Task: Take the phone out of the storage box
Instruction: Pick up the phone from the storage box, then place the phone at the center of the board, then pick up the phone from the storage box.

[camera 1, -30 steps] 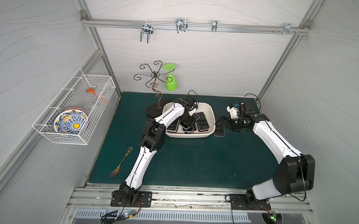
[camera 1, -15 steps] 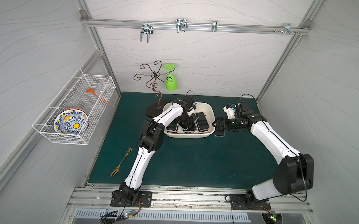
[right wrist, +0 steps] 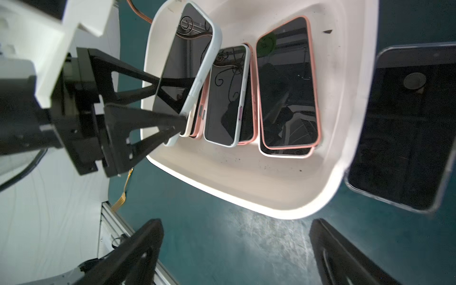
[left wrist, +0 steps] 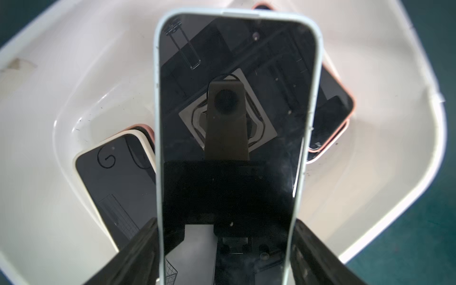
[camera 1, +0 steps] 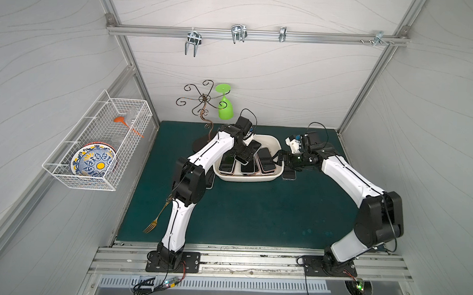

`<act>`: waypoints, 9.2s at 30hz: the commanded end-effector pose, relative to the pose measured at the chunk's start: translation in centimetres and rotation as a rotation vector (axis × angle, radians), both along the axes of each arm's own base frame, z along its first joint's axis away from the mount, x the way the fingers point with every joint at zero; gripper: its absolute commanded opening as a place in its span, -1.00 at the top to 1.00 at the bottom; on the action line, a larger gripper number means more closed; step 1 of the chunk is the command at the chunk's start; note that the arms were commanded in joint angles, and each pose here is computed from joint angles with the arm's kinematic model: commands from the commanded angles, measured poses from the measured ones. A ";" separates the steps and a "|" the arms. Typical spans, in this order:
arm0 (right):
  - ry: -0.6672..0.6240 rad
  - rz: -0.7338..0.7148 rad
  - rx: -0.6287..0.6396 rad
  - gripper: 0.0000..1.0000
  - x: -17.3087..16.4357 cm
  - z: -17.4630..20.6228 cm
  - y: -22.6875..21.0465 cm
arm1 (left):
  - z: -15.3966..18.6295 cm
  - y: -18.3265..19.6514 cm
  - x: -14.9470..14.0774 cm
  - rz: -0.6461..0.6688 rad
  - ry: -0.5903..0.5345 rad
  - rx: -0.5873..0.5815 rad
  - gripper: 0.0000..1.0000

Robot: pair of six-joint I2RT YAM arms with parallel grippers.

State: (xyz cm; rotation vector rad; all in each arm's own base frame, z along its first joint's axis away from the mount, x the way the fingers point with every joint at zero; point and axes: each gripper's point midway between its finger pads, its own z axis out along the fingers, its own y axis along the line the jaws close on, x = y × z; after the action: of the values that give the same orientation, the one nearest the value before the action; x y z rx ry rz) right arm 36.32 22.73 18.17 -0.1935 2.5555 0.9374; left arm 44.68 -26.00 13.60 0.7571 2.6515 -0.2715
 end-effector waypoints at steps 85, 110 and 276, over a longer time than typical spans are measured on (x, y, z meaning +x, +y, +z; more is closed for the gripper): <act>0.231 0.123 -0.458 1.00 9.8 -9.6 -16.6 | 8.9 4.8 -2.9 0.197 0.006 -0.371 -0.98; 0.376 -0.016 -0.108 0.89 11.0 -15.1 -16.5 | 5.9 5.6 -2.4 0.231 0.053 -0.294 -0.96; -0.129 0.168 -0.197 1.00 8.6 3.6 7.2 | 11.1 2.1 -6.2 0.379 0.015 -0.901 -0.99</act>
State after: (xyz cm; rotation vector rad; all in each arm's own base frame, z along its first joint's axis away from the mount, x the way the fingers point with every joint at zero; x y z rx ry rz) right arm 46.28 28.78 18.14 -0.5441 2.5771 0.5352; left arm 37.84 -20.53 19.97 -0.1294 2.4338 -1.0785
